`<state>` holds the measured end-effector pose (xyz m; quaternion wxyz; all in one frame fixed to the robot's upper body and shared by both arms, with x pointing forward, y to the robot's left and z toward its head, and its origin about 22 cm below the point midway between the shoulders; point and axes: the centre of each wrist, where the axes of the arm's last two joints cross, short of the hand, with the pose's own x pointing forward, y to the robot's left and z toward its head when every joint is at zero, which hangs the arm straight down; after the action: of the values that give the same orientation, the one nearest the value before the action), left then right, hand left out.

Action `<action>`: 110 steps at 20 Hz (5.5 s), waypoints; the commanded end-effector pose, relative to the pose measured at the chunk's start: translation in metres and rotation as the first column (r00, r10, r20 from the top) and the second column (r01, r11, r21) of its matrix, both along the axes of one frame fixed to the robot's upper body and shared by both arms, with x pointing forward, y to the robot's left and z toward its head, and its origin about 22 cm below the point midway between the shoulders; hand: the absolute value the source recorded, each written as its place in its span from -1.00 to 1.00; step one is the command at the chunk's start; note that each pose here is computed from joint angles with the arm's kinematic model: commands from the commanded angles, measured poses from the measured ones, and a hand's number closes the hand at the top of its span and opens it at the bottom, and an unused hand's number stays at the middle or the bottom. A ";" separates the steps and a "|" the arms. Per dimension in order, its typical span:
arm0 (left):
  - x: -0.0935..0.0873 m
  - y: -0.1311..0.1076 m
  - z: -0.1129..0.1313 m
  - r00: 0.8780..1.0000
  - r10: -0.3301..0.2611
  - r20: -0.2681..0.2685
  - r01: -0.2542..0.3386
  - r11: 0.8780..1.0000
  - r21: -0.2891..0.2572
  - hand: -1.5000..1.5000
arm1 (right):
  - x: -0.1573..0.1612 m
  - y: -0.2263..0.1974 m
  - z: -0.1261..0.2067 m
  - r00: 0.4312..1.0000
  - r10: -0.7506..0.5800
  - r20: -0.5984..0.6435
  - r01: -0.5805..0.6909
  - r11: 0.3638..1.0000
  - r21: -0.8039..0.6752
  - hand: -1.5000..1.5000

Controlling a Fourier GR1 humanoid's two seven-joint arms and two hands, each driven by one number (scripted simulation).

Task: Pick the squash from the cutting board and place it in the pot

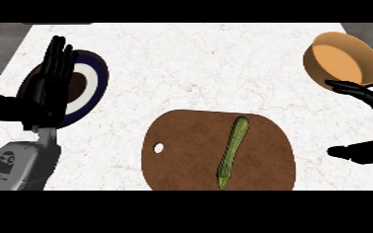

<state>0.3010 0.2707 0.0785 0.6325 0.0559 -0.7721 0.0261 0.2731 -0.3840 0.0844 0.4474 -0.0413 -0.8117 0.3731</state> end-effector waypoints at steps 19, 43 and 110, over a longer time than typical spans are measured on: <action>-0.002 -0.003 -0.005 1.000 -0.029 -0.013 0.029 1.000 0.003 0.00 | -0.035 0.137 0.022 0.970 -0.066 -0.235 -0.068 0.851 -0.521 -1.00; -0.014 -0.001 0.006 1.000 -0.029 -0.007 0.029 1.000 -0.013 0.00 | -0.031 0.189 -0.026 0.971 -0.109 -0.212 -0.037 0.812 -0.583 -1.00; -0.013 -0.008 -0.006 0.999 -0.037 0.003 0.037 0.999 -0.007 0.00 | 0.183 0.187 0.145 -0.290 -0.895 0.338 0.895 -0.379 -0.236 1.00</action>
<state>0.3026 0.2567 0.0807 0.6305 0.0315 -0.7755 0.0066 0.4529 -0.1755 0.2405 0.5104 -0.7709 -0.3762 0.0606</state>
